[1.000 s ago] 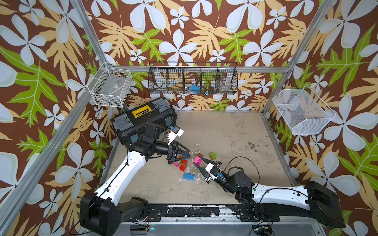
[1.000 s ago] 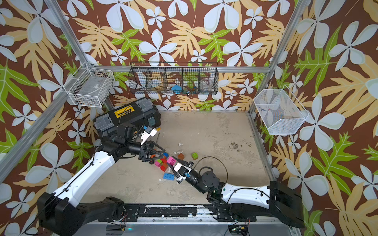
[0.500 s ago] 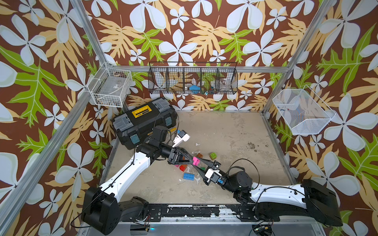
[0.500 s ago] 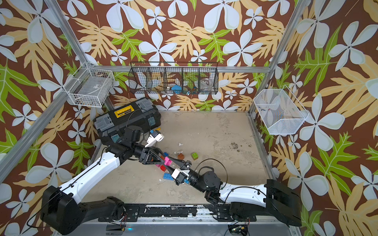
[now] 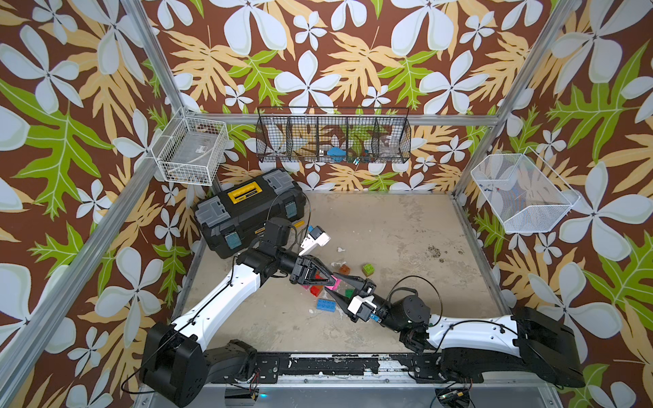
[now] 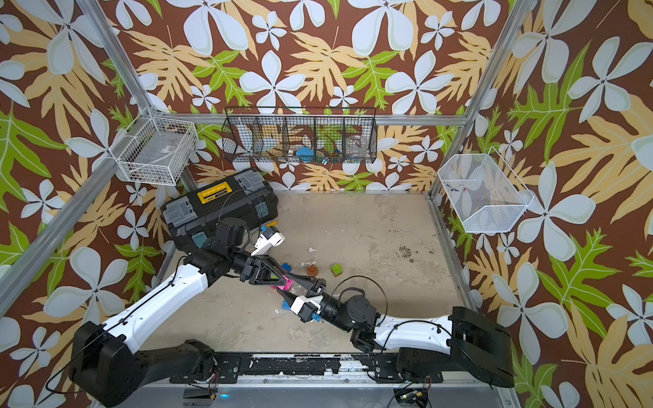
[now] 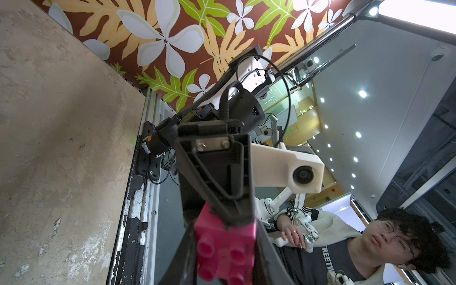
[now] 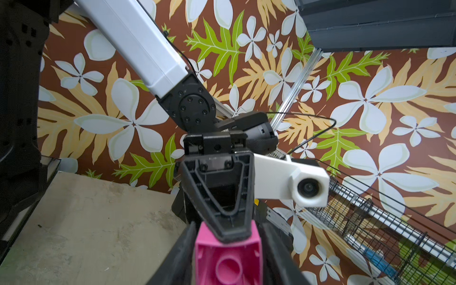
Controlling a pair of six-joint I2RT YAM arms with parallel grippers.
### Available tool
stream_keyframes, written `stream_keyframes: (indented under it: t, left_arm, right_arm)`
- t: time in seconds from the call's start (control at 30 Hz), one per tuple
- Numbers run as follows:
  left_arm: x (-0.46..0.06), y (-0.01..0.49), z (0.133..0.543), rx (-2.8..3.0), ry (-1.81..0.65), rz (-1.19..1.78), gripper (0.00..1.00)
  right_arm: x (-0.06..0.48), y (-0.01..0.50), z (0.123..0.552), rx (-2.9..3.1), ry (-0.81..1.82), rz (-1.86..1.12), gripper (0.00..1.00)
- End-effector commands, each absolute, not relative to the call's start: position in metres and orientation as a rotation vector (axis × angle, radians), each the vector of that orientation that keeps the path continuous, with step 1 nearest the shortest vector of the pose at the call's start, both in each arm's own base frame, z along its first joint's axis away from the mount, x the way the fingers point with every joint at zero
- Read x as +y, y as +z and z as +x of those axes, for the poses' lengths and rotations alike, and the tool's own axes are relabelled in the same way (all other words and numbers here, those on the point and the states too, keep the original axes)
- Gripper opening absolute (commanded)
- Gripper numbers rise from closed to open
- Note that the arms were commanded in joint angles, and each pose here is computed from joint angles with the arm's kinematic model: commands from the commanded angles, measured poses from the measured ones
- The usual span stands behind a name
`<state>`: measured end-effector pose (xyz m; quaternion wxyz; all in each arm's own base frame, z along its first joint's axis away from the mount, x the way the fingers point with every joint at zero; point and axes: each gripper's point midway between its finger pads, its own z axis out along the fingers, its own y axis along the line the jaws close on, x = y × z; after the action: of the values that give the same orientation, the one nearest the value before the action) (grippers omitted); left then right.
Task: Assemble the letter h with lego
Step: Place the lego brick at the center of the board.
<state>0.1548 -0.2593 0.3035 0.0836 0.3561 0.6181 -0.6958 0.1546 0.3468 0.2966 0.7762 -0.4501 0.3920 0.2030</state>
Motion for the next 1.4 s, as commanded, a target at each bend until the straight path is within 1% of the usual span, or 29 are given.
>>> stream_keyframes:
  t: [0.0, 0.07, 0.1, 0.2, 0.27, 0.33, 0.43, 0.5, 0.57, 0.67, 0.8, 0.93, 1.07, 1.1, 1.2, 1.27, 1.33, 1.37]
  left_arm:
    - [-0.263, 0.299, 0.164, 1.836, -1.985, 1.061, 0.16]
    - [-0.266, 0.29, 0.177, 1.869, -1.874, 1.033, 0.16]
    - [-0.267, 0.284, 0.184, 1.893, -1.791, 1.026, 0.16]
    - [-0.264, 0.258, 0.216, 1.981, -1.439, 1.01, 0.18]
    - [-0.26, 0.239, 0.236, 2.011, -1.251, 0.994, 0.19]
    - [-0.257, 0.216, 0.249, 2.039, -1.088, 1.007, 0.18]
    - [-0.263, 0.17, 0.244, 2.065, -0.839, 1.163, 0.18]
    - [-0.272, 0.137, 0.228, 2.066, -0.649, 1.327, 0.19]
    - [-0.282, 0.107, 0.209, 2.05, -0.492, 1.465, 0.19]
    - [-0.292, 0.082, 0.193, 2.021, -0.378, 1.567, 0.19]
    - [-0.296, 0.051, 0.191, 2.024, -0.183, 1.627, 0.2]
    - [-0.297, 0.023, 0.184, 2.097, -0.162, 1.685, 0.21]
    - [-0.296, 0.012, 0.18, 2.092, -0.115, 1.731, 0.27]
    - [-0.297, 0.011, 0.178, 2.096, -0.126, 1.739, 0.32]
    - [-0.299, 0.012, 0.174, 2.101, -0.159, 1.755, 0.5]
    - [-0.299, 0.018, 0.171, 2.109, -0.179, 1.769, 0.59]
    - [-0.3, 0.027, 0.169, 2.103, -0.204, 1.768, 0.66]
    - [-0.3, 0.033, 0.17, 2.099, -0.22, 1.762, 0.67]
  right_arm:
    - [0.342, 0.282, 0.156, 0.903, 0.432, -1.0, 0.67]
    - [0.333, 0.273, 0.152, 0.923, 0.445, -1.004, 0.76]
    - [0.328, 0.27, 0.151, 0.932, 0.455, -1.001, 0.77]
    - [0.308, 0.261, 0.145, 0.97, 0.506, -0.97, 0.8]
    - [0.291, 0.258, 0.159, 1.078, 0.53, -0.88, 0.81]
    - [0.269, 0.25, 0.186, 1.234, 0.501, -0.745, 0.81]
    - [0.232, 0.231, 0.224, 1.462, 0.478, -0.529, 0.86]
    - [0.203, 0.215, 0.248, 1.602, 0.469, -0.353, 0.9]
    - [0.176, 0.197, 0.266, 1.742, 0.467, -0.179, 0.91]
    - [0.155, 0.171, 0.277, 1.891, 0.454, -0.065, 0.9]
    - [0.129, 0.141, 0.284, 2.023, 0.376, 0.09, 0.9]
    - [0.127, 0.123, 0.286, 2.113, 0.399, 0.138, 0.9]
    - [0.13, 0.116, 0.284, 2.167, 0.386, 0.105, 0.9]
    - [0.132, 0.116, 0.283, 2.183, 0.381, 0.083, 0.9]
    - [0.142, 0.117, 0.279, 2.23, 0.393, -0.027, 0.9]
    - [0.155, 0.118, 0.274, 2.26, 0.444, -0.124, 0.87]
    - [0.157, 0.114, 0.27, 2.324, 0.445, -0.128, 0.82]
    - [0.157, 0.11, 0.268, 2.361, 0.433, -0.129, 0.81]
